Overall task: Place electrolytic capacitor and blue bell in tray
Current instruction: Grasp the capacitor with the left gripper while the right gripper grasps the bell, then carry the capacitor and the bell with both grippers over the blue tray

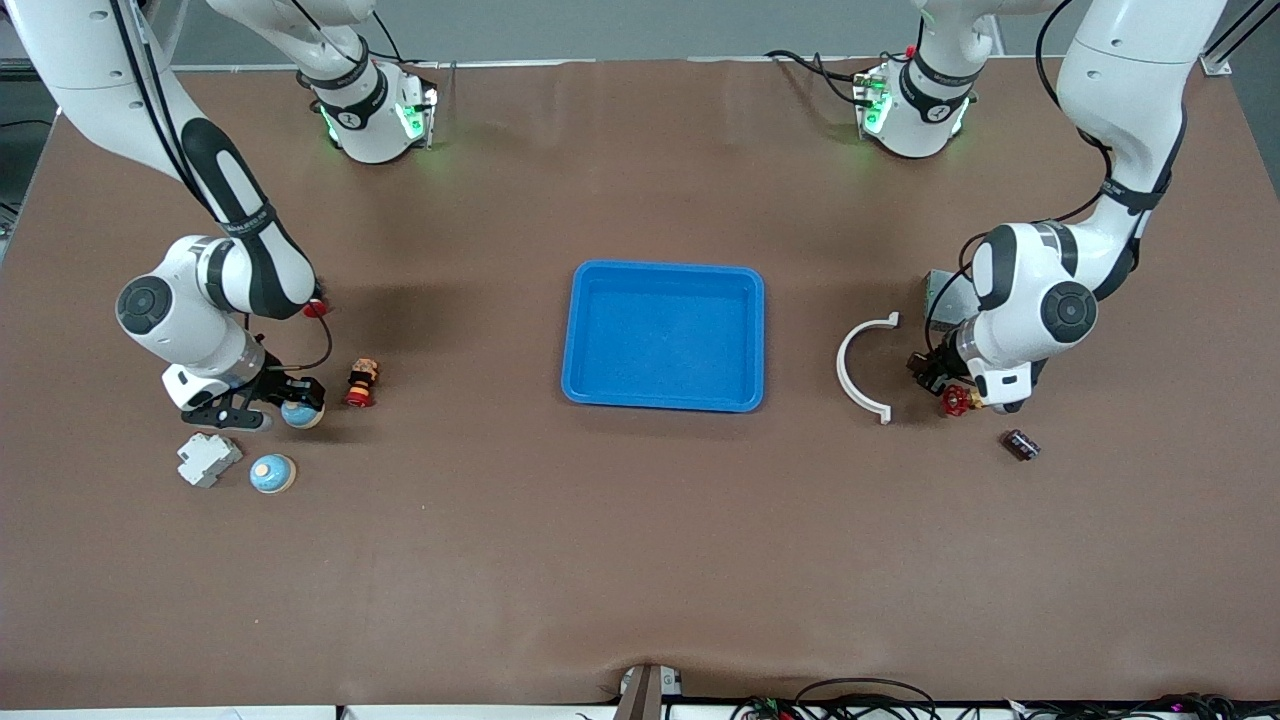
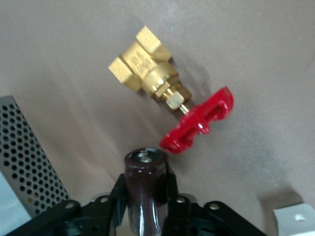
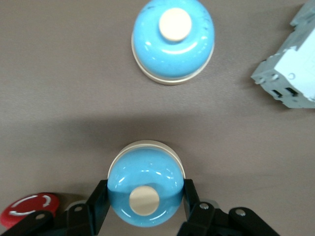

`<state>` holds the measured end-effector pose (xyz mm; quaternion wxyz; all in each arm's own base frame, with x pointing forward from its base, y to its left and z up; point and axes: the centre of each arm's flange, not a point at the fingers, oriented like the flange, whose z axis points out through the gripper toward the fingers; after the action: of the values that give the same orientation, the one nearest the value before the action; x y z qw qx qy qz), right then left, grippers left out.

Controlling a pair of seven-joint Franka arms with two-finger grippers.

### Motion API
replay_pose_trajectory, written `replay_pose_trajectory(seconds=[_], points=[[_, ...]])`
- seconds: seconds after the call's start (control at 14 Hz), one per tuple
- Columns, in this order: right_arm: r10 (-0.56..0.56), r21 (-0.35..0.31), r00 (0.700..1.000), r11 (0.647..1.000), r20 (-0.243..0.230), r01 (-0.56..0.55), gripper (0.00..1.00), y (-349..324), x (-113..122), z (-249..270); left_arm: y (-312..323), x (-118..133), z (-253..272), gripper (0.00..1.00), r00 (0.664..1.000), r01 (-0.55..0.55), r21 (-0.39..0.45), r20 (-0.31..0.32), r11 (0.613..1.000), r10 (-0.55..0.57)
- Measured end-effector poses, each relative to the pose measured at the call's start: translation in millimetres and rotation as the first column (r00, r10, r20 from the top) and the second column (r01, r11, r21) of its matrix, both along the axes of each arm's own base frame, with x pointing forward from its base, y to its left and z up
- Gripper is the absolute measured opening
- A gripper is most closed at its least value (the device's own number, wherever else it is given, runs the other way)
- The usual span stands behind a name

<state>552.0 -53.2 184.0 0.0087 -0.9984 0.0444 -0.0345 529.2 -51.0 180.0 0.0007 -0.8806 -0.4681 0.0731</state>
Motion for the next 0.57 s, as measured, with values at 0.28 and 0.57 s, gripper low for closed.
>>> replay_pose_trajectory(seconds=[0.28, 0.57], points=[[-0.031, 0.018, 0.998, 0.999, -0.063, 0.032, 0.65, 33, 11, 26, -42, 10, 37, 0.34, 0.999, -0.028, -0.013, 0.046, 1.0, 0.028], [-0.115, 0.026, 0.989, 0.993, -0.093, 0.118, 0.65, 86, 12, 74, -103, 20, 107, 0.34, 0.988, -0.152, -0.02, 0.031, 0.988, 0.153]])
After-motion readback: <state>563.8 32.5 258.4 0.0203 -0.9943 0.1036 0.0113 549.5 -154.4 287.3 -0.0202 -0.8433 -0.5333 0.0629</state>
